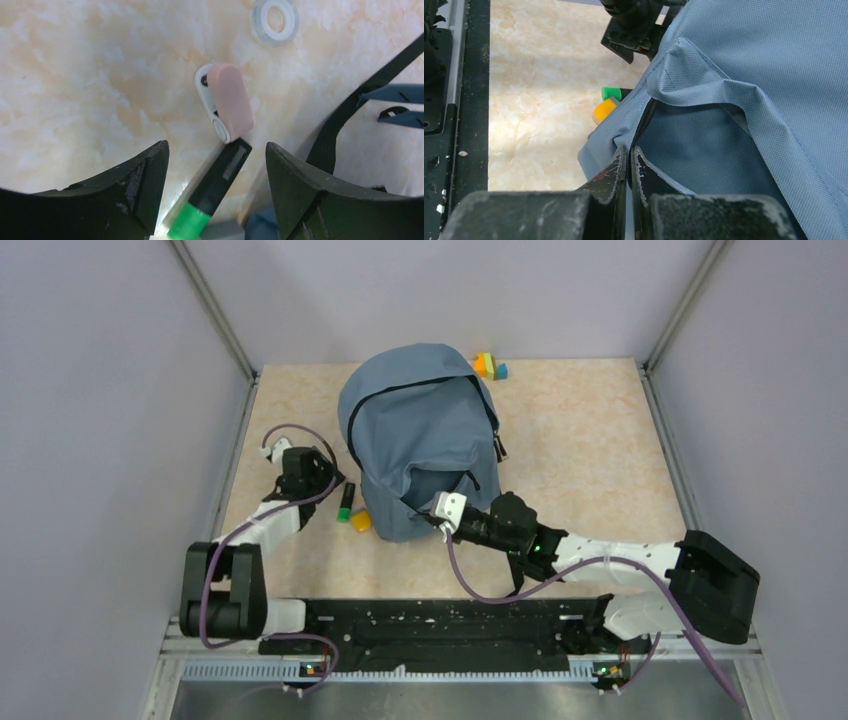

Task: Pack the student bag
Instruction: Pick up the stationery from the center of the board.

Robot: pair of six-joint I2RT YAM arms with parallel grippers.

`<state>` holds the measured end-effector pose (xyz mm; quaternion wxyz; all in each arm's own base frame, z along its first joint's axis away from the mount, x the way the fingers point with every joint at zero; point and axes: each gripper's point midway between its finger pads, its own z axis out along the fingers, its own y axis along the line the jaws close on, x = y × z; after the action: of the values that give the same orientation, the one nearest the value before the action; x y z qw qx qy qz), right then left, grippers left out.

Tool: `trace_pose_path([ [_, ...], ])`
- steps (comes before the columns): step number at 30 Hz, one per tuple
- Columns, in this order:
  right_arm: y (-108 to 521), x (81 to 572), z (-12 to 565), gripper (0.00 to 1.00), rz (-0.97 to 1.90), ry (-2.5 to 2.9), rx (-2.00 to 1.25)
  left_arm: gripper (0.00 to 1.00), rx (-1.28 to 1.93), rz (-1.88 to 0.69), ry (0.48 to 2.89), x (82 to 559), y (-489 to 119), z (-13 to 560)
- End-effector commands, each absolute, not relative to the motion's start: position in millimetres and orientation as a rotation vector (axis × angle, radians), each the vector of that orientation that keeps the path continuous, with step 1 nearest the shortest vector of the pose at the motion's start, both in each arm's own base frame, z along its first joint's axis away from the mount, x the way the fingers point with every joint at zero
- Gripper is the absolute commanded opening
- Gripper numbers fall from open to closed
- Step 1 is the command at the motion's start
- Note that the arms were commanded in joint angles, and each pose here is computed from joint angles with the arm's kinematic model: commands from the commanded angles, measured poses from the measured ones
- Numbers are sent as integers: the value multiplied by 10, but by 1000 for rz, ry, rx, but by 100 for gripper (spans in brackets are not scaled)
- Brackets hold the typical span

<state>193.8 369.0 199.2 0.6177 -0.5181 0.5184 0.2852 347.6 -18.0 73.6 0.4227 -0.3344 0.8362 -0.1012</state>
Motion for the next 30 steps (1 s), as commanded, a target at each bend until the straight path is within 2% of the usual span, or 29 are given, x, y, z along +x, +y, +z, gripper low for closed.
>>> trace_pose_path([
  [1,3751,1767,2137,0,732,1132,-1193,75,-853,-312,1972,3938,-156,950],
  [9,3760,1750,2117,0,742,1129,-1198,73,-831,-221,2086,4117,-117,730],
  [12,3773,1732,2104,0,756,1129,-1203,68,-864,-136,2095,4106,-3,624],
  [16,3781,1722,2099,0,767,1132,-1203,55,-878,-108,2102,4065,31,477],
  [23,3784,1725,2114,38,769,1136,-1197,32,-863,-150,2143,4100,-54,413],
  [26,3772,1715,2149,47,774,1130,-1191,23,-870,-118,2142,4052,-8,424],
  [30,3742,1684,2250,54,793,1121,-1171,0,-879,-112,2118,3965,18,460],
])
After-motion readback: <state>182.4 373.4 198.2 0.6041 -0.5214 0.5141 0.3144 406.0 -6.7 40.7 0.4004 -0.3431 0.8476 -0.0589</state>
